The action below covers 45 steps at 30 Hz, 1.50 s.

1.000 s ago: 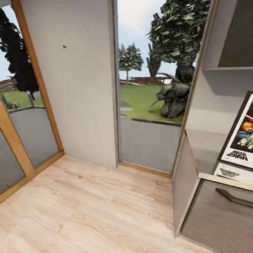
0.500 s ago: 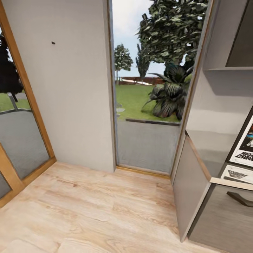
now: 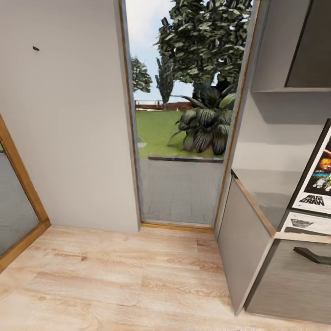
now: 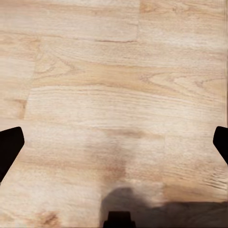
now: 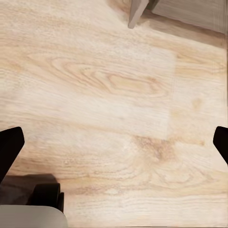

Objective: Pick up the poster from the kitchen countertop and hang it on one of the wall nails in the kitchen.

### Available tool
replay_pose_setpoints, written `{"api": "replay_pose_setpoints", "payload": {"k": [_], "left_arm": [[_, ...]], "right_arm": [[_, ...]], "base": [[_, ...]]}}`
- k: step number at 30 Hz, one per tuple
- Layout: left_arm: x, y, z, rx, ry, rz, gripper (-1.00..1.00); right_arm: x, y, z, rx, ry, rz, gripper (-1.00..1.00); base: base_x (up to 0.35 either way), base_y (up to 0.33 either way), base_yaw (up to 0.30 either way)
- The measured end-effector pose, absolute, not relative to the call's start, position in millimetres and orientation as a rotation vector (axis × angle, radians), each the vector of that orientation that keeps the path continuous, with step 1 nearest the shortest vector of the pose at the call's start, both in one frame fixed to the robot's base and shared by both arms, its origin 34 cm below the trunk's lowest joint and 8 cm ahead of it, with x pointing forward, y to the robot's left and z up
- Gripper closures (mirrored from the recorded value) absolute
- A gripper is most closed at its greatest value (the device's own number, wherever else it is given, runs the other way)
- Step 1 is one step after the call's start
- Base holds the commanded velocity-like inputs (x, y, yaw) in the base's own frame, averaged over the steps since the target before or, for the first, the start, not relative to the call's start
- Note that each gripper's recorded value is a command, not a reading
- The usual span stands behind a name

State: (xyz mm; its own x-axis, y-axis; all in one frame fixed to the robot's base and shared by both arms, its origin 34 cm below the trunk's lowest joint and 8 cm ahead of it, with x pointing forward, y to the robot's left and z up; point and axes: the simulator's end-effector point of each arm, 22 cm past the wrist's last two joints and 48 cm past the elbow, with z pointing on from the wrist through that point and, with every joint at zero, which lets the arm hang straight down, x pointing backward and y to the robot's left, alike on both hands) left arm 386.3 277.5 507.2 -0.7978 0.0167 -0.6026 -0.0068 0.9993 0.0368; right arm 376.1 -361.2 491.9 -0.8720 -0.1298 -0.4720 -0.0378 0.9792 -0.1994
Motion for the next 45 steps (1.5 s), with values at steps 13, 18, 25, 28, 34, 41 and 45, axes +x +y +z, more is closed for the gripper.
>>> {"api": "replay_pose_setpoints", "payload": {"k": [13, 18, 25, 28, 34, 41, 45], "left_arm": [[386.3, 276.7, 507.1, 0.008, 2.494, 0.048, -1.00], [386.3, 277.0, 507.1, 0.008, 2.494, 0.048, -1.00], [386.3, 277.1, 507.3, 0.009, 2.494, 0.048, -1.00], [386.2, 277.2, 507.3, 0.009, 2.494, 0.048, -1.00], [386.2, 276.8, 507.4, 0.009, 2.494, 0.048, -1.00], [386.0, 276.8, 507.3, 0.009, 2.495, 0.048, -1.00], [386.0, 276.8, 507.2, 0.009, 2.495, 0.048, -1.00]], "right_arm": [[376.4, -361.8, 492.1, -0.114, 2.623, -0.253, -1.00], [376.2, -362.1, 492.0, -0.113, 2.623, -0.253, -1.00], [376.5, -362.3, 492.3, -0.111, 2.622, -0.254, -1.00], [376.3, -362.5, 492.3, -0.112, 2.622, -0.255, -1.00], [376.3, -364.1, 492.6, -0.121, 2.622, -0.257, -1.00], [376.4, -364.6, 492.7, -0.125, 2.621, -0.258, -1.00], [376.4, -364.4, 492.7, -0.125, 2.621, -0.258, -1.00]], "base": [[0.008, 0.009, -0.300], [0.000, 0.000, -0.300], [0.056, 0.057, -0.223], [0.173, 0.195, -0.065], [0.209, 0.257, -0.018], [0.232, 0.275, -0.003], [0.246, 0.274, -0.002]]}}
